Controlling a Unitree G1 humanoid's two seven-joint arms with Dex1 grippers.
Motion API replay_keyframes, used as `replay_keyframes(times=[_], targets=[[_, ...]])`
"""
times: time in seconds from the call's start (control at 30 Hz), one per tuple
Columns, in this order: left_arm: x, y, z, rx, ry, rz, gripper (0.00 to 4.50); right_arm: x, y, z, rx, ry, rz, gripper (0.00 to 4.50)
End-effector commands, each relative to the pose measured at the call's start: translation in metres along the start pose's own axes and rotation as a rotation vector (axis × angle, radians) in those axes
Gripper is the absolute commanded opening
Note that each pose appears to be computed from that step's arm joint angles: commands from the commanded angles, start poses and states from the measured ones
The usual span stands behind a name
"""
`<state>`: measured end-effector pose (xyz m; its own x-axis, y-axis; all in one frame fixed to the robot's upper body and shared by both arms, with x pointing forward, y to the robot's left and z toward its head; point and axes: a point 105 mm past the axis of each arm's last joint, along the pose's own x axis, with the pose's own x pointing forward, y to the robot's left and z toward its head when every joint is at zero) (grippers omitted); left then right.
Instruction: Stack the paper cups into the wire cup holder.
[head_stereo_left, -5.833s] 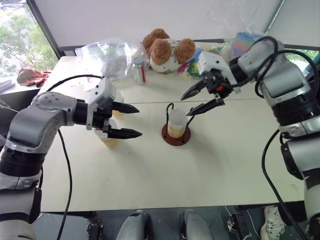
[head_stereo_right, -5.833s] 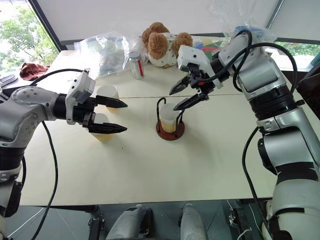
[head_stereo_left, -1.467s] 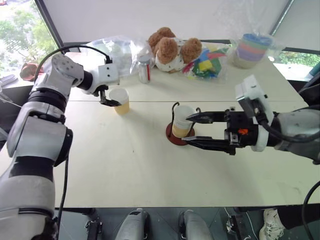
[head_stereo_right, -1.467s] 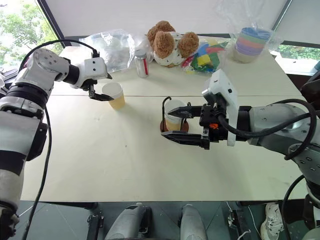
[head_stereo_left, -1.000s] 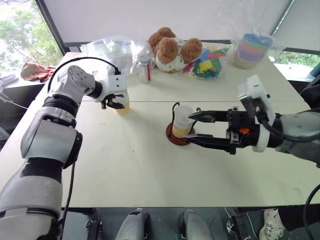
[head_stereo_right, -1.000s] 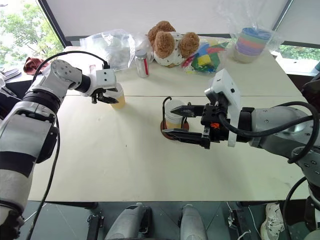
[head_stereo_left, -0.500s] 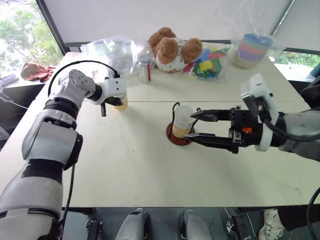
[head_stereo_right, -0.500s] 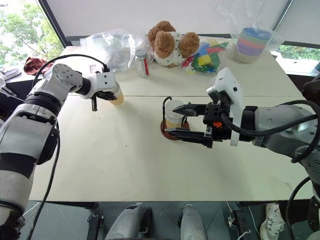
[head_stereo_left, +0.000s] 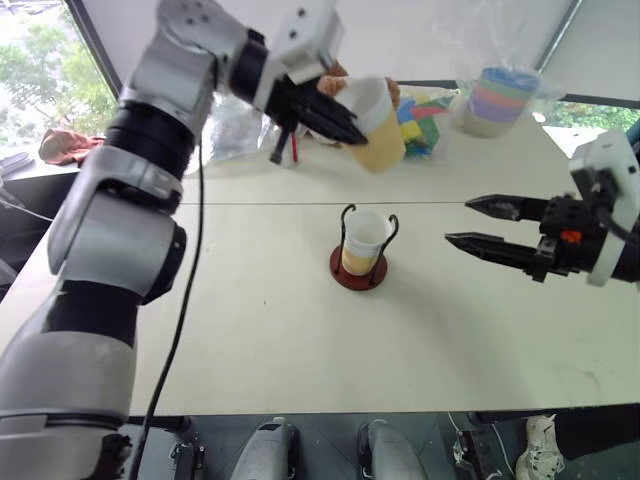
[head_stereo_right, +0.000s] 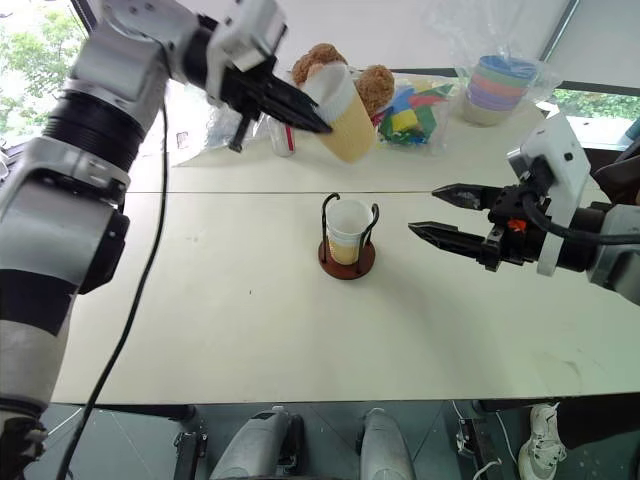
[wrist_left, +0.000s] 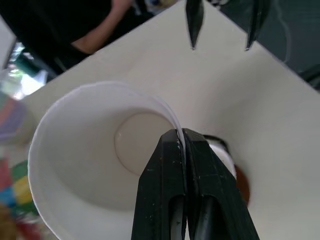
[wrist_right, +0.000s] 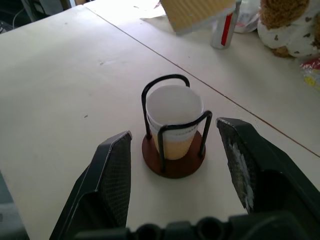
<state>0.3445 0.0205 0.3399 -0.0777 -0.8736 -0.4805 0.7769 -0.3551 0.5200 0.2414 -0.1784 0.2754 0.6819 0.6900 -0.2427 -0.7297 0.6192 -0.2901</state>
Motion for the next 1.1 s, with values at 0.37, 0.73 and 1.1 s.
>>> replay_keyframes(times=[0.37, 0.73, 1.1], targets=[[0.034, -0.007, -0.021, 0.091, 0.169, -0.148, 0.02, -0.011, 0.008, 0.001, -0.002, -0.061, -0.107, 2.95], [0.042, -0.009, -0.031, 0.129, 0.254, -0.191, 1.34, -0.016, 0.005, -0.003, 0.004, -0.062, -0.154, 2.95], [0.016, 0.025, 0.002, 0.057, 0.011, 0.118, 4.45, -0.011, -0.003, -0.014, 0.064, -0.106, -0.201, 2.95]])
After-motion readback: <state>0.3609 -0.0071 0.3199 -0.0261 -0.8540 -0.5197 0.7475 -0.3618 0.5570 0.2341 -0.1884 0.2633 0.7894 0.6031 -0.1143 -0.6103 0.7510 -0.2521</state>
